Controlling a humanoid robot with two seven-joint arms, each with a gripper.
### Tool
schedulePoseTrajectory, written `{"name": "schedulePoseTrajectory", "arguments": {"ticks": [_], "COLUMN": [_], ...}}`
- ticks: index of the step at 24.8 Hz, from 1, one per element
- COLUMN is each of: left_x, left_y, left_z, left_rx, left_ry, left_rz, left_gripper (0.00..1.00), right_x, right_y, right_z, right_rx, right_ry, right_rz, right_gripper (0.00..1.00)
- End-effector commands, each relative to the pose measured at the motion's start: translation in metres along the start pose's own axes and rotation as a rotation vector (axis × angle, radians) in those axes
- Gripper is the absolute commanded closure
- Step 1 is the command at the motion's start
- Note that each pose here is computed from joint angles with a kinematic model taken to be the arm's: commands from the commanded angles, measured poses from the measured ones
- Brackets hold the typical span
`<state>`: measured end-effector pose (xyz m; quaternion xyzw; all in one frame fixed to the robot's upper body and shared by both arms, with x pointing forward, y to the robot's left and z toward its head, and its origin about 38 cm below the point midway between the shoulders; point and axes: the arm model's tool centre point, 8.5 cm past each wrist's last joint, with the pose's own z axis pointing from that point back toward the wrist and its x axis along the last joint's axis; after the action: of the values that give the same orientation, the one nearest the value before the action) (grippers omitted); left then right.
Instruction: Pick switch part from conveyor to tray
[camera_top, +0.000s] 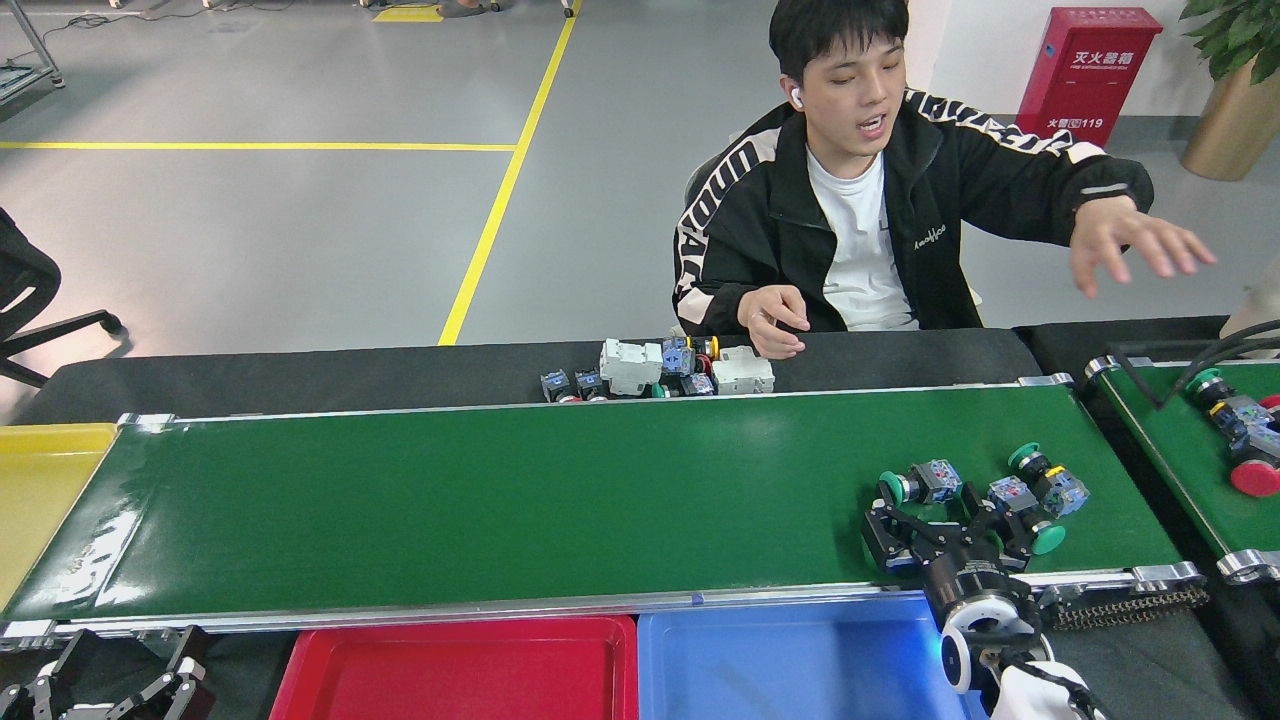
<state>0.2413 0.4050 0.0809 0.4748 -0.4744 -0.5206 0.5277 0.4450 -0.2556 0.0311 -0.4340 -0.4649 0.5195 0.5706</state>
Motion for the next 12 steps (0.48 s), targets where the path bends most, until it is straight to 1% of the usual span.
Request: {"name": "schedulePoseTrajectory", "arguments": {"ticks": [1, 2, 3, 4, 5, 8, 10, 11, 12], "left_x": [0.000, 0.001, 0.003, 0.004, 0.005, 0.005, 0.004, 0.004, 0.004], "left_y": [0.007, 0.007, 0.006, 0.007, 0.007, 0.007, 0.007, 0.007, 0.007], "left_z": [-0.002, -0.003, -0.003, -0.005, -0.005, -0.005, -0.005, -0.005, -0.004], "left_rx": [0.018, 0.020, 0.018, 0.019, 0.019, 0.019, 0.019, 0.019, 0.018], "left_ry": [-0.004, -0.006, -0.011, -0.016, -0.018, -0.016, -0.016, -0.015, -0.015], "left_rz": [-0.013, -0.013, -0.012, -0.012, -0.012, -0.012, -0.012, -0.012, -0.013], "left_gripper": [0.00, 0.00, 0.00, 0.00, 0.00, 0.00, 0.00, 0.00, 0.00], "right_x": [0.001, 0.003, 0.006, 0.008, 0.007, 0.011, 0.026, 0.040, 0.062], "right_y": [-0.011, -0.010, -0.009, -0.010, -0.011, -0.021, -0.048, -0.056, -0.064], "right_z": [-0.007, -0.009, -0.010, -0.010, -0.011, -0.012, -0.007, -0.003, 0.007], "right_rx": [-0.020, -0.015, -0.011, -0.014, -0.017, -0.043, -0.123, -0.151, -0.184], "right_ry": [-0.004, -0.005, -0.009, -0.015, -0.015, -0.029, -0.070, -0.110, -0.180], "right_rz": [-0.008, -0.011, -0.018, -0.023, -0.022, -0.023, -0.031, -0.034, -0.034], "right_gripper": [0.32, 0.48, 0.55, 0.65, 0.71, 0.70, 0.68, 0.66, 0.66]}}
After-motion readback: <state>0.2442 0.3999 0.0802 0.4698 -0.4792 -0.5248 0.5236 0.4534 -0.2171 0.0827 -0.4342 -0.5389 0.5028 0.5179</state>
